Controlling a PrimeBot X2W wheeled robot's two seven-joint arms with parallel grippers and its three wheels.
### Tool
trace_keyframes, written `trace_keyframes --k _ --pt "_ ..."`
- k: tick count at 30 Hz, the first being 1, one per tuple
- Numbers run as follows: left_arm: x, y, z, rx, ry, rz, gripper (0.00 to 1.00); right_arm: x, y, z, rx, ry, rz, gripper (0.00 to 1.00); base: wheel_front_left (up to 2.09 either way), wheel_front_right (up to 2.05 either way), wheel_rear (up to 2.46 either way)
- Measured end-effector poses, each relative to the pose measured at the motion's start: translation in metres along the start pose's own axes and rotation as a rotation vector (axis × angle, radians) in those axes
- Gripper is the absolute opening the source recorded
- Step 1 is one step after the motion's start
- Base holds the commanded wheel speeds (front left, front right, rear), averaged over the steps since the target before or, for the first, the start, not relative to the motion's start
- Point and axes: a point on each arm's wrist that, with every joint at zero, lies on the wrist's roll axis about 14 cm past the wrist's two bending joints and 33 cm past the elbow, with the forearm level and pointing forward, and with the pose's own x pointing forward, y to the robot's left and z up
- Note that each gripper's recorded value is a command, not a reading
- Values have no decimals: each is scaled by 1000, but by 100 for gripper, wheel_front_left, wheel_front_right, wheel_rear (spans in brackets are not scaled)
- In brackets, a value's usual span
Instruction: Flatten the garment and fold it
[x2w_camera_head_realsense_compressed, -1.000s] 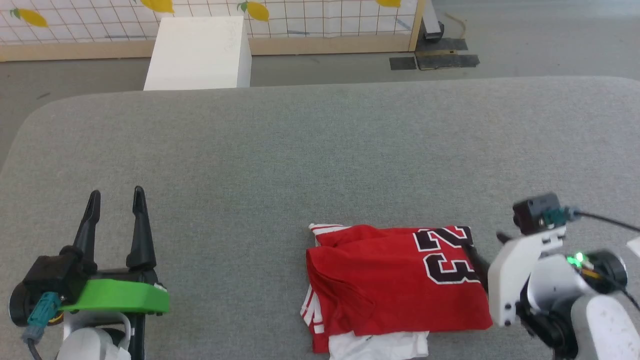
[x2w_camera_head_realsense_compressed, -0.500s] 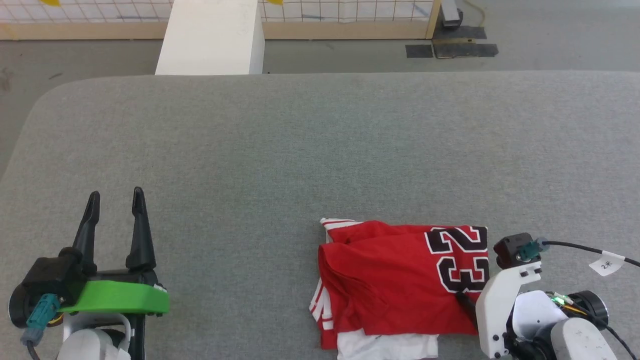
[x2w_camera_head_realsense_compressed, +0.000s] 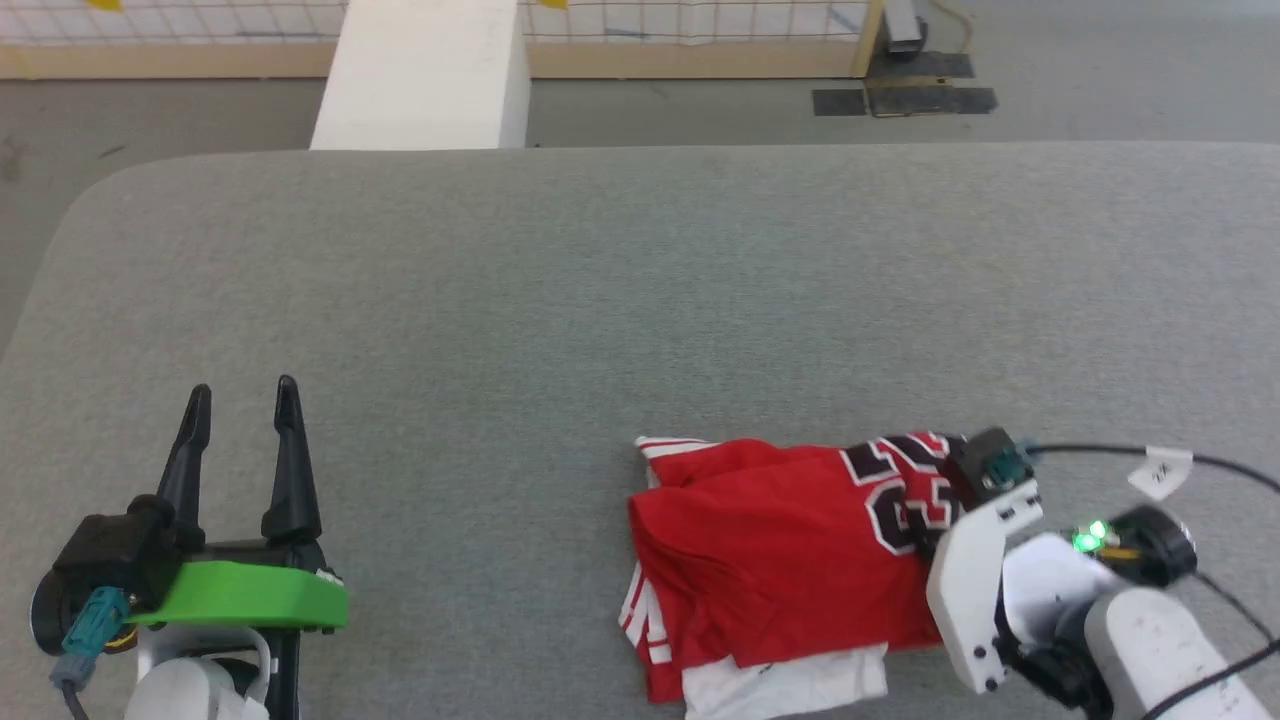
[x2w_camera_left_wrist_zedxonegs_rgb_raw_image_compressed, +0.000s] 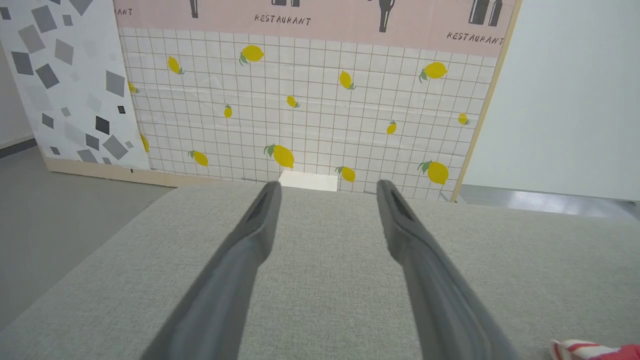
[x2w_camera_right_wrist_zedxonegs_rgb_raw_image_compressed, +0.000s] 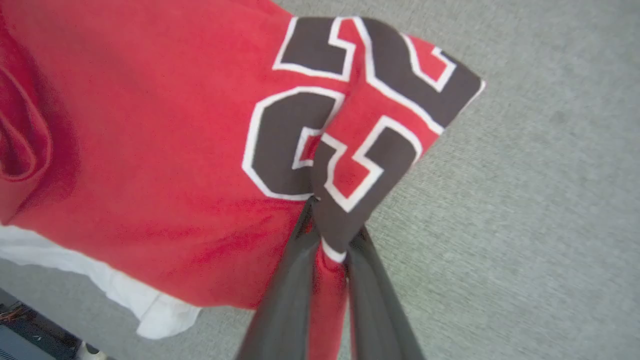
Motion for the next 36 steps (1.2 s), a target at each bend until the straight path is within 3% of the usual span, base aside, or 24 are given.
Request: trace_keyframes --k 6,11,17,24,36 --pt "12 -21 -2 -32 -7 -56 100 -38 -25 43 -142 -78 -60 0 0 0 0" --pt "32 -51 -5 -47 -15 -150 100 -74 -83 51 -178 -79 -223 0 0 0 0" --pt "66 -98 -10 -59 -23 -295 100 -110 -153 31 -77 -40 -410 0 0 0 0" --pt "97 -135 -38 -57 26 -427 100 -134 -232 -26 67 107 -628 0 0 0 0" --pt "120 -123 -118 -6 182 -457 100 -150 -328 -82 256 236 -942 0 0 0 0"
